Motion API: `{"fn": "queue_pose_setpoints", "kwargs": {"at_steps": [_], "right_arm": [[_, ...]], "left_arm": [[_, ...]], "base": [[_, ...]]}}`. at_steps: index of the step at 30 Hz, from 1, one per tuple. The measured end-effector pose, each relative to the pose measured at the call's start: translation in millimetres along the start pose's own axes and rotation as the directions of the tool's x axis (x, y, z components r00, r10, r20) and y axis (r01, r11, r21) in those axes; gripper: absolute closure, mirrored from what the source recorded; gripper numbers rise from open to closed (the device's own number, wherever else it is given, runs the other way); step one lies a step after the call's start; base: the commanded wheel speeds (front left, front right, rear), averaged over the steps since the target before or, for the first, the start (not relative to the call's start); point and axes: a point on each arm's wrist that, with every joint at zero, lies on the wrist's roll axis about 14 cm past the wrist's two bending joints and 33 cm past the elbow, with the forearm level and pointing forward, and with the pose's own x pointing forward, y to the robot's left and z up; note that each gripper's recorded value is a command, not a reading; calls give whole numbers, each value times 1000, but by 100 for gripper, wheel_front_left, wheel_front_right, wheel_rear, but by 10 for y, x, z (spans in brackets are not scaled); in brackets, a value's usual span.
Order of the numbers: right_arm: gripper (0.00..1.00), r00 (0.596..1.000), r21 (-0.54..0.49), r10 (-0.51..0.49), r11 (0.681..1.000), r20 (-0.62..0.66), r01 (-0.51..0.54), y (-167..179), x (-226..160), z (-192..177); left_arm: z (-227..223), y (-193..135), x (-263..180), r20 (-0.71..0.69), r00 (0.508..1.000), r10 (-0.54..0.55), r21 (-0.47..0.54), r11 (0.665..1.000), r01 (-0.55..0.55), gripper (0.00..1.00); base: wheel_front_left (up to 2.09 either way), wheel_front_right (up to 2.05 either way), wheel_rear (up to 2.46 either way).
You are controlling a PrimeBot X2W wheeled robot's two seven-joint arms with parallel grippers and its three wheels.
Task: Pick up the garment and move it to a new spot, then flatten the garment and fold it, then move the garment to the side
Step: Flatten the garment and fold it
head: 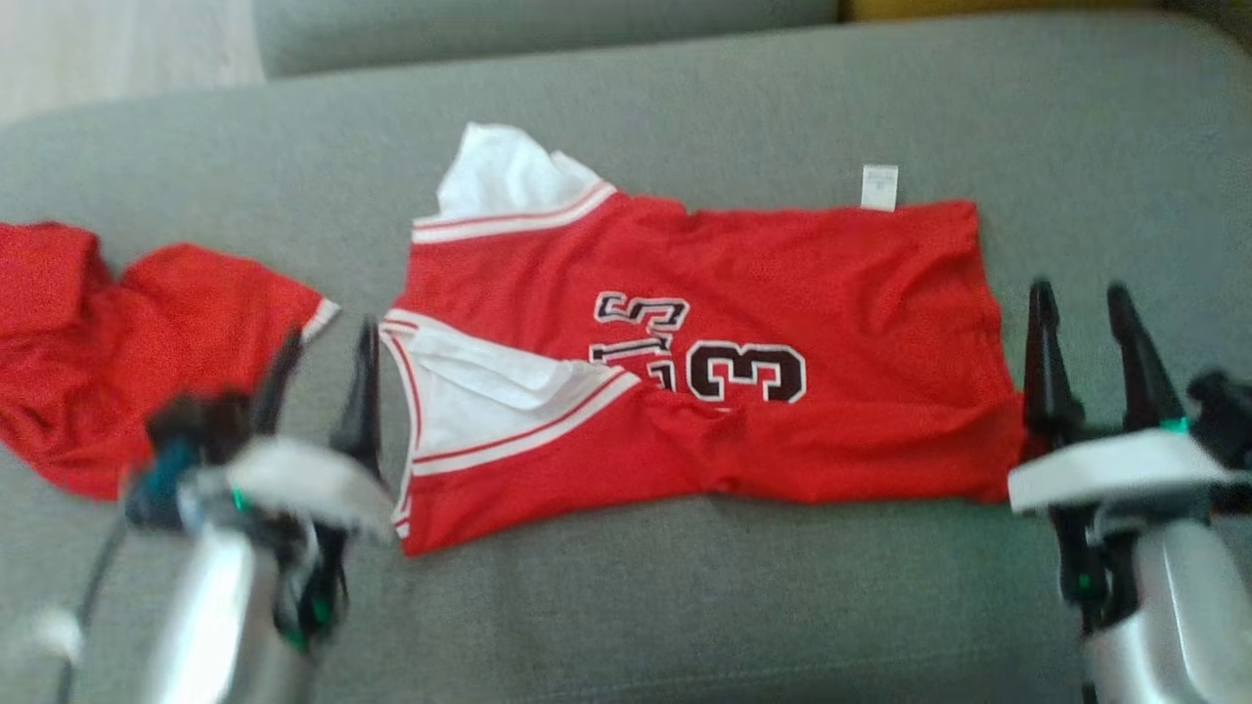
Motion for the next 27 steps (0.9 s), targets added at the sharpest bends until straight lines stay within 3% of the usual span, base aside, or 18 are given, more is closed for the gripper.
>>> {"fn": "queue_pose_setpoints", "kwargs": {"at_steps": [5,13,21,27], "right_arm": [[0,999,-24,35,999,-33,-36,78,328,-37],[0,995,-82,68,994,-79,-74,27,786,-19],[0,991,-115,27,992,-132,-42,-206,872,-164],[0,986,-128,3,991,-165,-24,-314,831,-292]], "left_arm": [[215,-77,709,-49,993,-109,104,988,114,0],[-57,-88,1587,-315,935,-162,190,955,230,0],[-535,-298,2015,-531,827,-182,178,931,319,0],[-734,-219,2208,-579,804,-139,257,904,342,0]], "base": [[0,0,0],[0,0,0],[0,0,0],[0,0,0]]}}
